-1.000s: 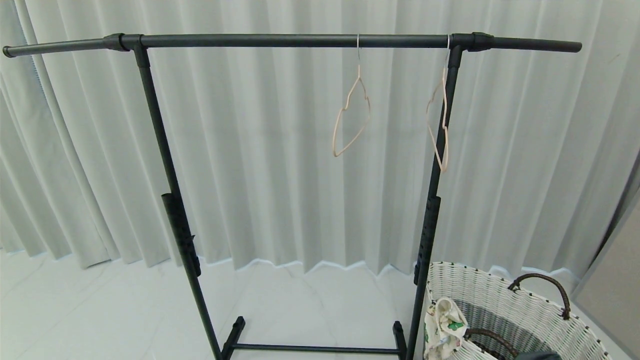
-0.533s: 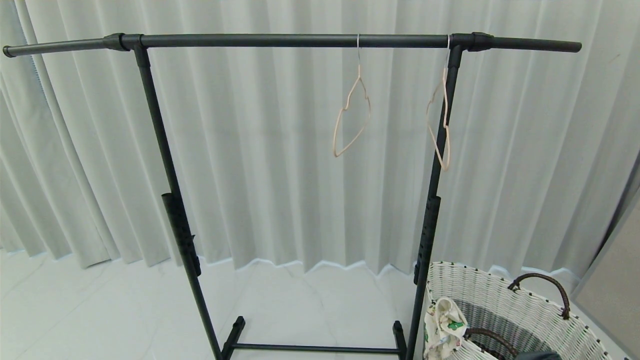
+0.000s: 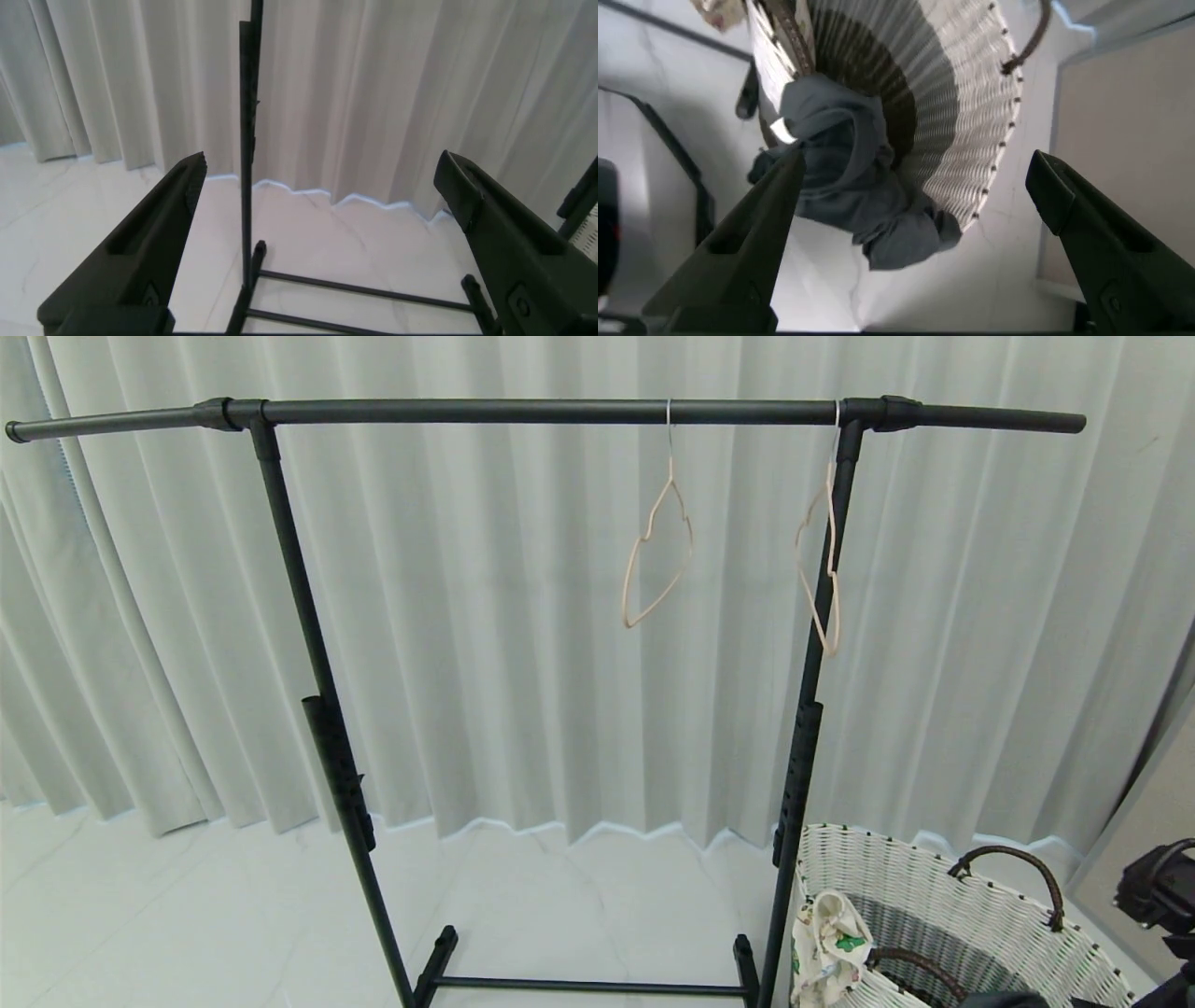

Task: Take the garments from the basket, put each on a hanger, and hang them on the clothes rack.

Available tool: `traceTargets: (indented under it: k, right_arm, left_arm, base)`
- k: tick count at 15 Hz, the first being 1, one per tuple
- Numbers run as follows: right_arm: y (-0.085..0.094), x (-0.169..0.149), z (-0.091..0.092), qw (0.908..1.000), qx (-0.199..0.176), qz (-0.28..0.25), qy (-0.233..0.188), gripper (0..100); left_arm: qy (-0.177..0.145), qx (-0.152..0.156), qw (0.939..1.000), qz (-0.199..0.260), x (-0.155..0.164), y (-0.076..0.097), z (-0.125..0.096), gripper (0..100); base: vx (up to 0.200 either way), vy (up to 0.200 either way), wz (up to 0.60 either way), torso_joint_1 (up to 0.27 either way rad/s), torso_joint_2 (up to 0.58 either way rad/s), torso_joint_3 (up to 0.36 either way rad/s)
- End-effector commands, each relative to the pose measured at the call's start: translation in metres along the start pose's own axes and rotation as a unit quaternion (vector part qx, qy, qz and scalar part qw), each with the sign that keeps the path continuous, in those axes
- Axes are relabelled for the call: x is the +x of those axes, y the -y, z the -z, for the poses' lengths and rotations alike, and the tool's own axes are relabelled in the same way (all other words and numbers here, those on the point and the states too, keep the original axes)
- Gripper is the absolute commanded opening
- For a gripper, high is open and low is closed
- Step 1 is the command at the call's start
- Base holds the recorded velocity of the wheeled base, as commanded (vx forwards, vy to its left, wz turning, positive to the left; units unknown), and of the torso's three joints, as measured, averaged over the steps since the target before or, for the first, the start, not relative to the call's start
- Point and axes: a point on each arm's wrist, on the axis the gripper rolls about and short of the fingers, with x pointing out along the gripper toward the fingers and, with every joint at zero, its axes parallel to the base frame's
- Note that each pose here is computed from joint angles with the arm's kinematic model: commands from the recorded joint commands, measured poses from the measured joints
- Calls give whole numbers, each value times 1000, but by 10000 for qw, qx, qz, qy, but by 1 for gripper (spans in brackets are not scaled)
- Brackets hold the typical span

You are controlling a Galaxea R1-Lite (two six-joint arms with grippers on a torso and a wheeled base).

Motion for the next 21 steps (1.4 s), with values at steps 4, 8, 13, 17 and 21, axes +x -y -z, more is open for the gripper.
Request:
traceTargets:
  k: [4, 8, 13, 17, 21]
  right_arm:
    - [-8, 76, 12, 9924, -326, -447, -1098, 100]
    - [7, 110, 19, 9891, -321, -11, -1434, 100]
    - [15, 127, 21, 9896, -580, 127, -1309, 100]
    - [12, 129, 25, 9885, -694, -42, -1345, 100]
    - [9, 140, 32, 9880, -757, -12, -1343, 100]
  left_arm:
    - [-1, -1, 10000, 3, 0, 0, 0, 100]
    - [0, -2, 10000, -5, 0, 0, 0, 100]
    - [0, -2, 10000, -5, 0, 0, 0, 100]
    - [0, -2, 10000, -5, 0, 0, 0, 100]
    - [0, -2, 10000, -5, 0, 0, 0, 100]
  base:
    - [0, 0, 0, 0, 0, 0]
    - [0, 0, 0, 0, 0, 0]
    - [0, 0, 0, 0, 0, 0]
    - [0, 0, 0, 0, 0, 0]
    - [0, 0, 0, 0, 0, 0]
